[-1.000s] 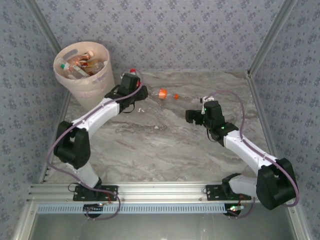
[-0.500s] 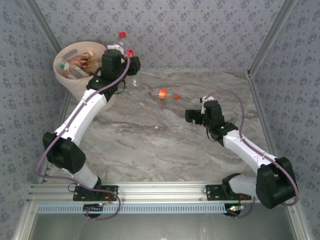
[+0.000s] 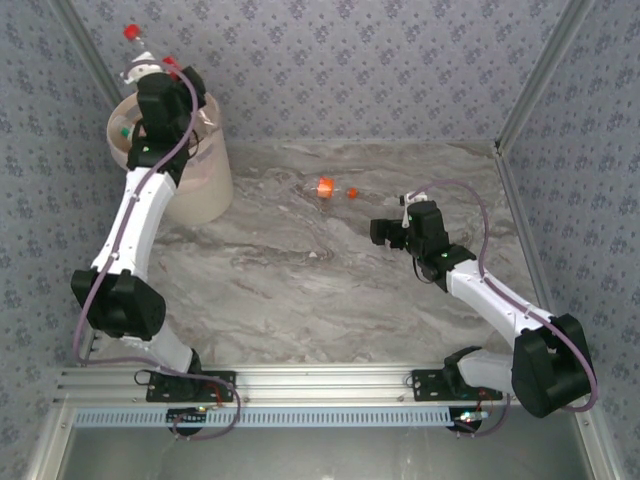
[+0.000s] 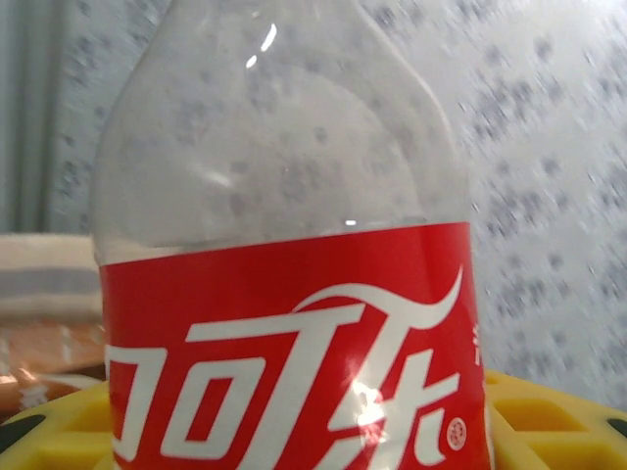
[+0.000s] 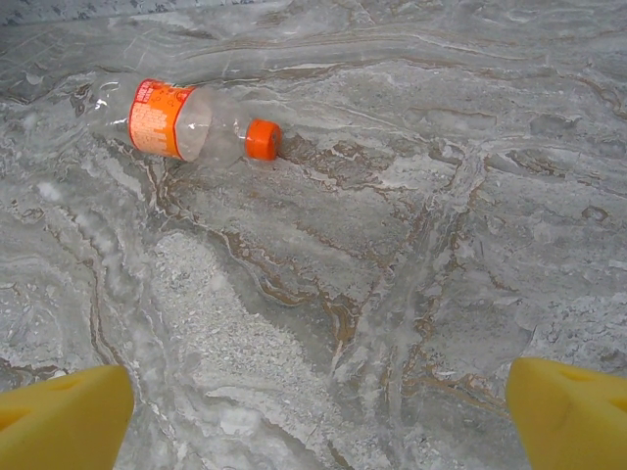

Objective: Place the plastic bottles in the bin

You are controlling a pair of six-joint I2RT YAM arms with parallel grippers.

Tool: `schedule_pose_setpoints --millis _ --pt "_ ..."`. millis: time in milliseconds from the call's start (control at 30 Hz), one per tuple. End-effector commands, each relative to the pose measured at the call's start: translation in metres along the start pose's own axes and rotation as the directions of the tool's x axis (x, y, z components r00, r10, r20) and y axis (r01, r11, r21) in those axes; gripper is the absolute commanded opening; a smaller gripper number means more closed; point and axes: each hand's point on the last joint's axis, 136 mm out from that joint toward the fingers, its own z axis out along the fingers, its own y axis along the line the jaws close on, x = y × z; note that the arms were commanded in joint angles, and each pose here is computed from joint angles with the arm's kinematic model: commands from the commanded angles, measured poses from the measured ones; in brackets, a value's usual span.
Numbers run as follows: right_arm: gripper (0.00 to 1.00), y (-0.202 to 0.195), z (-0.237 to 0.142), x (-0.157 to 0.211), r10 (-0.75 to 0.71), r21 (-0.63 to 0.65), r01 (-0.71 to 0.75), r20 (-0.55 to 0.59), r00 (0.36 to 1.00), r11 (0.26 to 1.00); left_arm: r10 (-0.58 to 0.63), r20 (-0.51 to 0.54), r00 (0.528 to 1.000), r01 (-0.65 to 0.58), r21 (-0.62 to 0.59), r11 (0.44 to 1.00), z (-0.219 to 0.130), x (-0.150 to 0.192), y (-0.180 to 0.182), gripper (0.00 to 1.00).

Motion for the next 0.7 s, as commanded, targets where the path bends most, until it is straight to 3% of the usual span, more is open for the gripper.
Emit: schedule_pose_setpoints --millis 0,200,467,600,667 --pt "1.0 0.002 0.001 -0.005 -0.004 -0.004 0.004 0.018 1.0 1.0 -0.064 0.13 0.989 0.066 -0.011 0.998 0.007 -0.037 -0.002 0.37" --pt "1.0 0.002 0.001 -0.003 -0.001 -0.003 0.001 0.012 1.0 1.0 -0.032 0.145 0.989 0.051 -0.125 0.991 0.036 -0.031 0.026 0.38" --pt "1.0 0.0 0.0 -0.001 -0.003 0.008 0.003 0.003 1.0 1.0 0.01 0.049 0.999 0.002 -0.233 0.973 0.071 0.003 0.05 0.4" --pt "1.0 -0.001 0.0 -0.001 -0.003 0.009 0.003 0.003 1.0 1.0 -0.044 0.003 0.999 0.043 -0.278 0.96 0.072 0.02 0.062 0.52" --pt "1.0 -0.001 0.0 0.0 -0.003 0.009 0.003 0.001 1.0 1.0 -0.076 -0.026 0.997 0.065 -0.292 0.954 0.071 0.026 0.066 0.67"
